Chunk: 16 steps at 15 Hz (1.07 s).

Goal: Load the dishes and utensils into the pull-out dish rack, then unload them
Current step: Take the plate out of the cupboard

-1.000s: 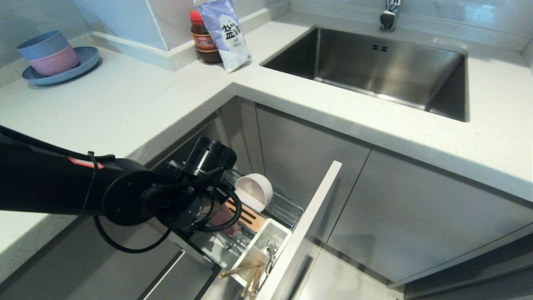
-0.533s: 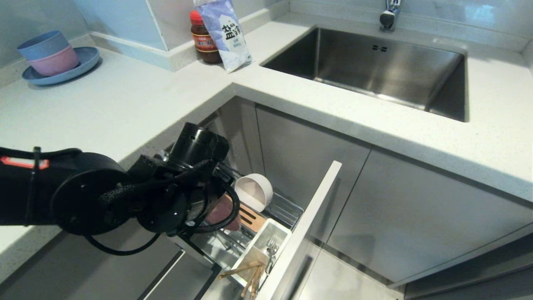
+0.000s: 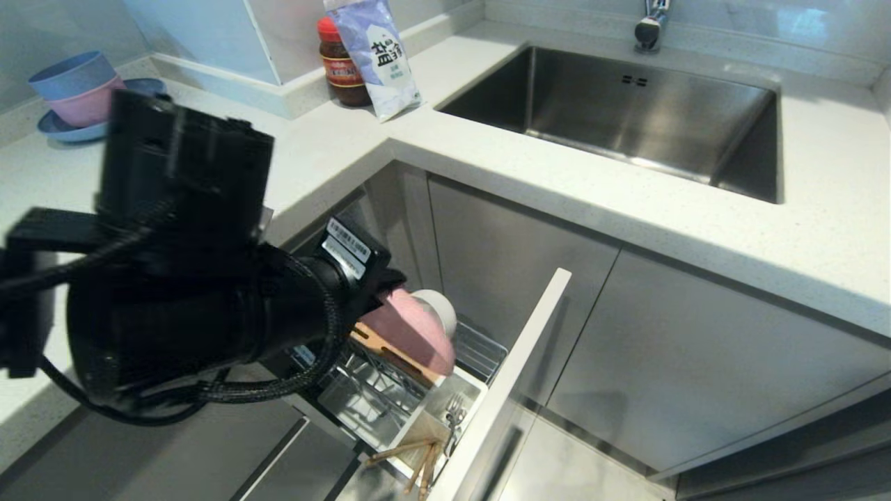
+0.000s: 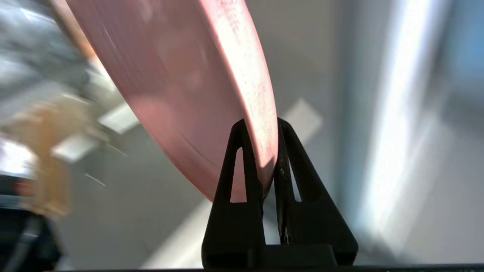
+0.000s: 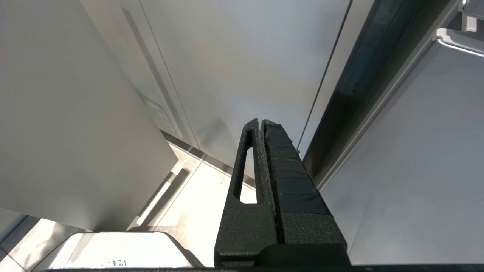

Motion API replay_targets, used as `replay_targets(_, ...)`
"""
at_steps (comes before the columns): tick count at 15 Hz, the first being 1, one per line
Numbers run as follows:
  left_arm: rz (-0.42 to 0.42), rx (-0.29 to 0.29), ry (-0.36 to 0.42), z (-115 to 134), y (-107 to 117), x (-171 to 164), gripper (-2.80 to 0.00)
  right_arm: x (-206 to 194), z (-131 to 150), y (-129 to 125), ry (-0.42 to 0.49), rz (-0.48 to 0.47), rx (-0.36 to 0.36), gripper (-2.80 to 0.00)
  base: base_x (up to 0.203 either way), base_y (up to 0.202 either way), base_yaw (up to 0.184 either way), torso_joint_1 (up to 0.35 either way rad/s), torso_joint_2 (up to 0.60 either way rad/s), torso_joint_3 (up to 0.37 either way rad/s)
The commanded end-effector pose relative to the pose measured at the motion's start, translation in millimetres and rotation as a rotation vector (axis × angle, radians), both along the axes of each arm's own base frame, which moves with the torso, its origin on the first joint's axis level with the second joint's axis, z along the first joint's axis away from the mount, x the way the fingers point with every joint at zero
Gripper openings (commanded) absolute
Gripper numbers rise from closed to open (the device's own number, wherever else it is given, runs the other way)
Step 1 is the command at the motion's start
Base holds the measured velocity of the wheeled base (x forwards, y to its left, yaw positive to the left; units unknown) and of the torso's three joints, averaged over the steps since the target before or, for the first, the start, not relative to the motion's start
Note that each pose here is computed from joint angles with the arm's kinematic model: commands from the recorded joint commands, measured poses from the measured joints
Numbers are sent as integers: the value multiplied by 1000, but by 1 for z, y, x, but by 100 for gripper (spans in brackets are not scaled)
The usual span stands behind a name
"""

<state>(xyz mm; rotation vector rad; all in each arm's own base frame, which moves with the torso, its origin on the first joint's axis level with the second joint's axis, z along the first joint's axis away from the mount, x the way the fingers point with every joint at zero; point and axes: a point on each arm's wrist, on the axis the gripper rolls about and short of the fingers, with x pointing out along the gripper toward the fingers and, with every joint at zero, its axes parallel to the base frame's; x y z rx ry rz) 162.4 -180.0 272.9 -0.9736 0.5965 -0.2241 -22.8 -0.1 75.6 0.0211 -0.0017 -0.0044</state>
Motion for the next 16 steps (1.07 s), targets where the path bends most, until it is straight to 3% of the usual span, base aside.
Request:
replay_targets(1, -145, -59, -139, 35, 14, -31, -280, 0, 0, 0, -1, 0, 0, -280, 0, 0, 0, 0, 0, 0)
replay_targets(4, -250, -40, -391, 67, 34, -49, -280, 0, 0, 0, -1, 0, 0, -280, 0, 0, 0, 0, 0, 0)
replay_targets(7, -251, -34, -623, 95, 67, -67, -280, 0, 0, 0, -1, 0, 0, -280, 0, 0, 0, 0, 0, 0)
replay_targets(9, -186, 80, -752, 107, 84, -68, -280, 0, 0, 0, -1, 0, 0, -280, 0, 0, 0, 0, 0, 0)
replay_targets(12, 14, 265, -822, 115, 111, -58, -280, 0, 0, 0, -1, 0, 0, -280, 0, 0, 0, 0, 0, 0)
replay_targets(14, 158, 461, -828, 116, 126, -42, -280, 0, 0, 0, -1, 0, 0, -280, 0, 0, 0, 0, 0, 0)
replay_targets(16, 310, 688, -771, 111, 144, -19, -280, 0, 0, 0, -1, 0, 0, -280, 0, 0, 0, 0, 0, 0)
